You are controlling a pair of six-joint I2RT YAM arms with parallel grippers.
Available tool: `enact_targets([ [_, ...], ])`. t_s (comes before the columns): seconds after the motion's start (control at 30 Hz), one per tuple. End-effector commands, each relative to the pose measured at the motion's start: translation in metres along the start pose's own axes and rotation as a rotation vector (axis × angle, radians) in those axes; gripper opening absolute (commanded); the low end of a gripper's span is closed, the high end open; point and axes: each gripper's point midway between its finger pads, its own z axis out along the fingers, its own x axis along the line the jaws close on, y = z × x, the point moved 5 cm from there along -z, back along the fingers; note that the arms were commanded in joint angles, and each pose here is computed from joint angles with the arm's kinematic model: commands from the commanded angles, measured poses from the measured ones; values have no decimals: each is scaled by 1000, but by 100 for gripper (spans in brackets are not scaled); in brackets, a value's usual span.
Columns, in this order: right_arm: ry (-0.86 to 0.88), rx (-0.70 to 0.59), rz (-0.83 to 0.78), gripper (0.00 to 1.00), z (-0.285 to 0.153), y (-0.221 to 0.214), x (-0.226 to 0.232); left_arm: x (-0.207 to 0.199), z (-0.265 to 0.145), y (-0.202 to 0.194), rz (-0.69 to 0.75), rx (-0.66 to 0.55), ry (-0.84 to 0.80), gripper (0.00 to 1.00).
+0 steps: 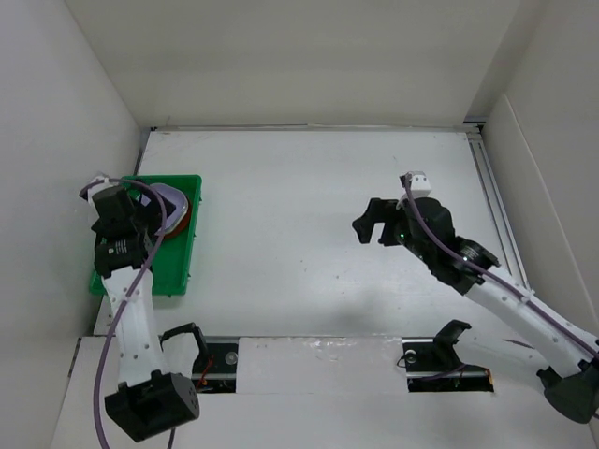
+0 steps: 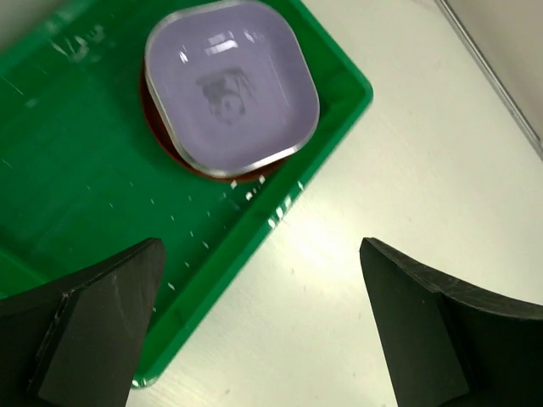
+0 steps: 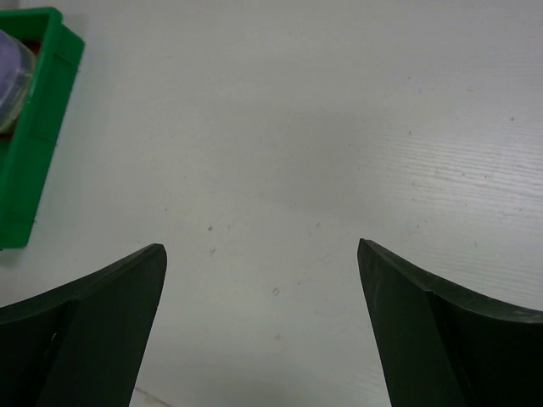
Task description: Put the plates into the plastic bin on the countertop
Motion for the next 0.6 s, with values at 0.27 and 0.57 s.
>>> enact_targets([
  [0.27,54,-223,-77,100,-134,59,-4,-14,-120,-38,39,-88,-426,100],
  [0.57,68,-278,-75,100,-185,70,-17,19,-142,-68,-42,-174,-353,100],
])
